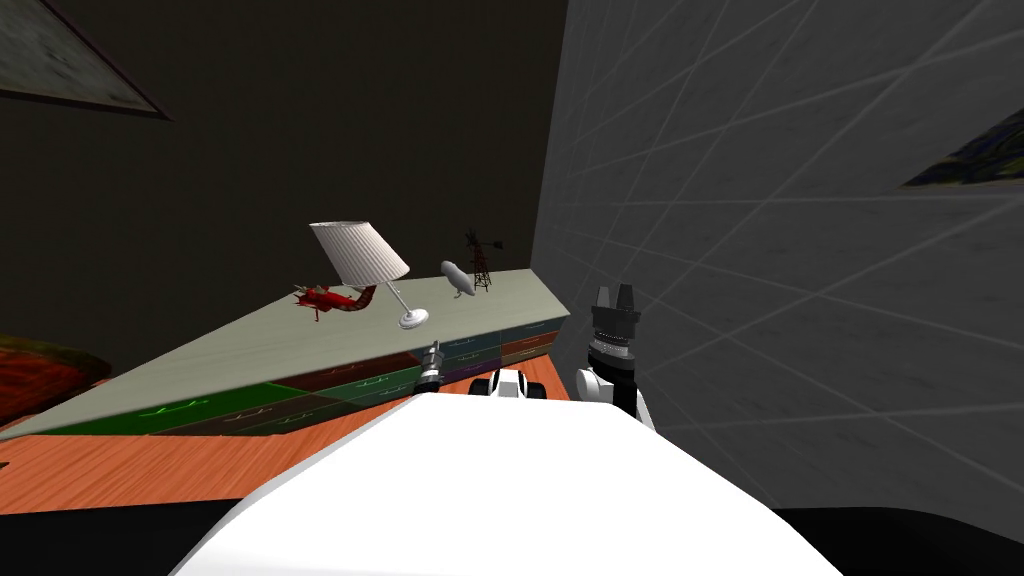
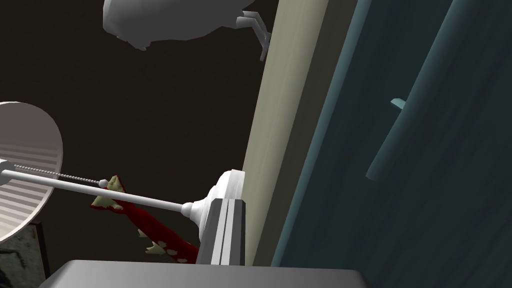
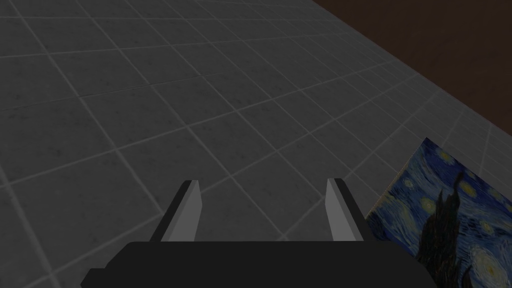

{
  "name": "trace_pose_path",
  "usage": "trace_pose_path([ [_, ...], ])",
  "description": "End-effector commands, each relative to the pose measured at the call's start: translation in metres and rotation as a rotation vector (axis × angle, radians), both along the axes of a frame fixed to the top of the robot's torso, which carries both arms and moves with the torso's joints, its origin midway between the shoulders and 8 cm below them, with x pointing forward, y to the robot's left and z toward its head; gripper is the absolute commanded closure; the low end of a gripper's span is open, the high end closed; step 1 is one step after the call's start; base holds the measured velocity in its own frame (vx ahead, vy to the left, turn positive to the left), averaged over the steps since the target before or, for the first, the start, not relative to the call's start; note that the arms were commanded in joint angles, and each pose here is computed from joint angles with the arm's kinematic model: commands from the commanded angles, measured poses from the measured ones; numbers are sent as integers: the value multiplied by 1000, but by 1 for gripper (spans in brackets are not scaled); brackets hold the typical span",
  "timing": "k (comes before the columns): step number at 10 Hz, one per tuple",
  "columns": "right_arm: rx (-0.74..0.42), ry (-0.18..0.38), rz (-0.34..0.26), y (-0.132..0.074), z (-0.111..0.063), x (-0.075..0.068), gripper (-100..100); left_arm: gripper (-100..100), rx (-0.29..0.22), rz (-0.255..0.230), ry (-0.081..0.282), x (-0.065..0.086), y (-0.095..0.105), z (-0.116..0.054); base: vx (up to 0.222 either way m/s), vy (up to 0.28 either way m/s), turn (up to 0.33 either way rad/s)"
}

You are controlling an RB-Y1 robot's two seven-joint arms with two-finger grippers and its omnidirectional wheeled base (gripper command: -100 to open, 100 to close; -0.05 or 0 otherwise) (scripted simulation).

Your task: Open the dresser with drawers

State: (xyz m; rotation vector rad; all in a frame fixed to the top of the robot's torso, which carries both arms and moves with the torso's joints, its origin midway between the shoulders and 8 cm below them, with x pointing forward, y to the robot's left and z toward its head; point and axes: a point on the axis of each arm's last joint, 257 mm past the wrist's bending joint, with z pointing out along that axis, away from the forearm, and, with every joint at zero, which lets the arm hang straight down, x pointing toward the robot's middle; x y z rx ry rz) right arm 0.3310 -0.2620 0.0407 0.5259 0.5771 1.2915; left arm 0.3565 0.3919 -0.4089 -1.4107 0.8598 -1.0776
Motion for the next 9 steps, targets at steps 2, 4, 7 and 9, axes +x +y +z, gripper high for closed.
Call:
trace_pose_path([
  [2, 0, 0, 0, 0, 0, 0, 0, -100, -41, -18, 50, -6, -23, -19, 0, -5, -6],
  [4, 0, 0, 0, 0, 0, 0, 0, -100, -58, -17, 51, -5, -30, -22, -7, -7, -6],
  [7, 0, 0, 0, 0, 0, 0, 0, -100, -72, -9, 40, -6, -35, -19, -11, -36, -21],
  [9, 0, 0, 0, 0, 0, 0, 0, -100, -70, -12, 43, 9, -32, -15, 52, 7, 25],
])
